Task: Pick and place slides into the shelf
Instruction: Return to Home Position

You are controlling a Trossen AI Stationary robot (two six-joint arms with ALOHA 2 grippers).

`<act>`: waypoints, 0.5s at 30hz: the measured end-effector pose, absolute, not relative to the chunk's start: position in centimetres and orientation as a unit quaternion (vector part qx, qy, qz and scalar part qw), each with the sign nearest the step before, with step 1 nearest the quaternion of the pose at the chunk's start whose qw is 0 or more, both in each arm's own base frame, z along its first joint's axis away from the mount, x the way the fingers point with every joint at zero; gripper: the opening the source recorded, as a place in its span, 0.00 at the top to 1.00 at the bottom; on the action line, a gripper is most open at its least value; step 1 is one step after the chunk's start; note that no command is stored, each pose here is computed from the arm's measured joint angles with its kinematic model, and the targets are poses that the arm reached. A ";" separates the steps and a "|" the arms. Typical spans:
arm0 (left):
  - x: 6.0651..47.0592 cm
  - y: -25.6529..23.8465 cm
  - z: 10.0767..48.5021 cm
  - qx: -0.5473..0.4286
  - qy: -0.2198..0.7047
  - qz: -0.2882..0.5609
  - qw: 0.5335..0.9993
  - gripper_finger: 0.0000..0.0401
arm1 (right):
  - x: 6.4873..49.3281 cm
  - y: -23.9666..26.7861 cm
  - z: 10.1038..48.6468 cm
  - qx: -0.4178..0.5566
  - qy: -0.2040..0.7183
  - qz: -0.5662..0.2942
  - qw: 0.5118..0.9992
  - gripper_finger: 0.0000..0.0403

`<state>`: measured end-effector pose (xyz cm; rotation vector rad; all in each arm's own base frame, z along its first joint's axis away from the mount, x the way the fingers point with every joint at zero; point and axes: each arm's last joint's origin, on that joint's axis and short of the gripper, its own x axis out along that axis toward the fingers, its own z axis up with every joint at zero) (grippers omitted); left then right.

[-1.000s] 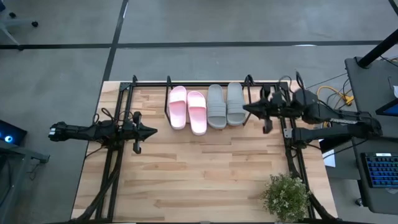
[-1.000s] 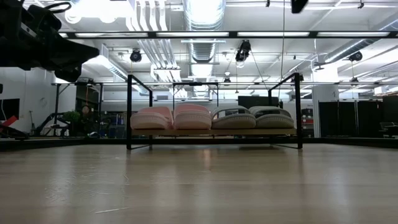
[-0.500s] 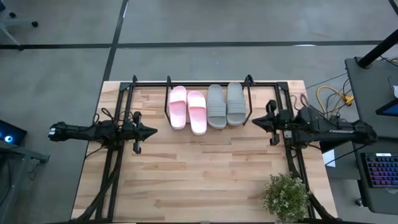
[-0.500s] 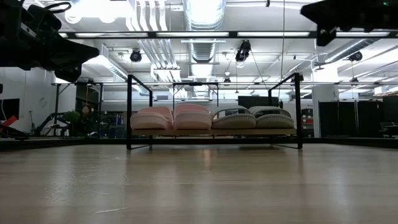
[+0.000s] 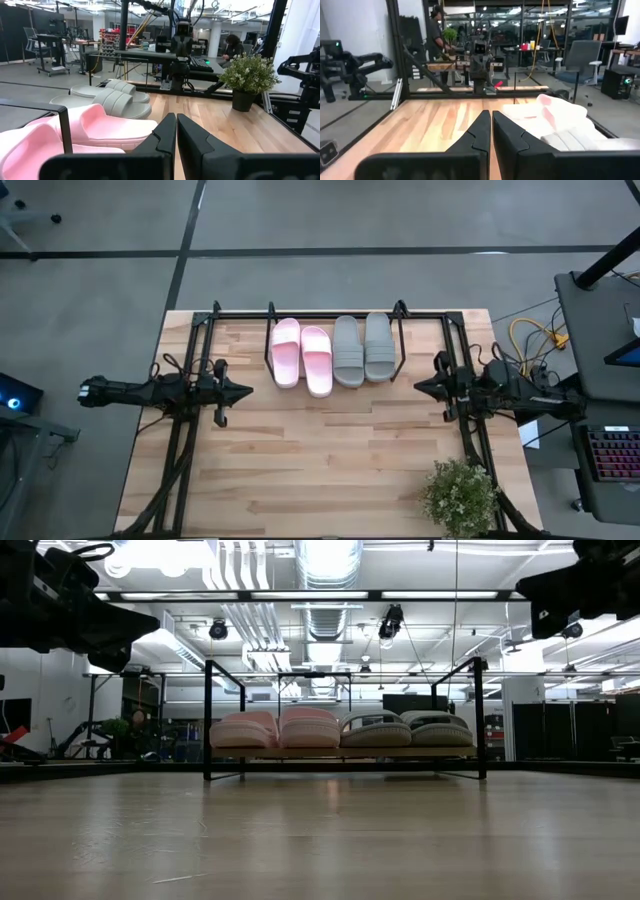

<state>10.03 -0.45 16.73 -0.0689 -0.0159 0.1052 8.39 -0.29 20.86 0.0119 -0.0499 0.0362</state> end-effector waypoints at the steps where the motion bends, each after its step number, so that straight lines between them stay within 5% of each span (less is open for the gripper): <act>1: 10.0 -0.4 16.7 -0.034 -0.008 0.053 0.998 1.00 | 8.4 -0.3 20.8 0.001 -0.024 0.020 1.000 0.98; 15: 10.0 -0.4 16.8 -0.035 -0.011 0.052 0.998 1.00 | 9.7 -0.2 17.5 0.007 -0.047 0.049 0.998 0.98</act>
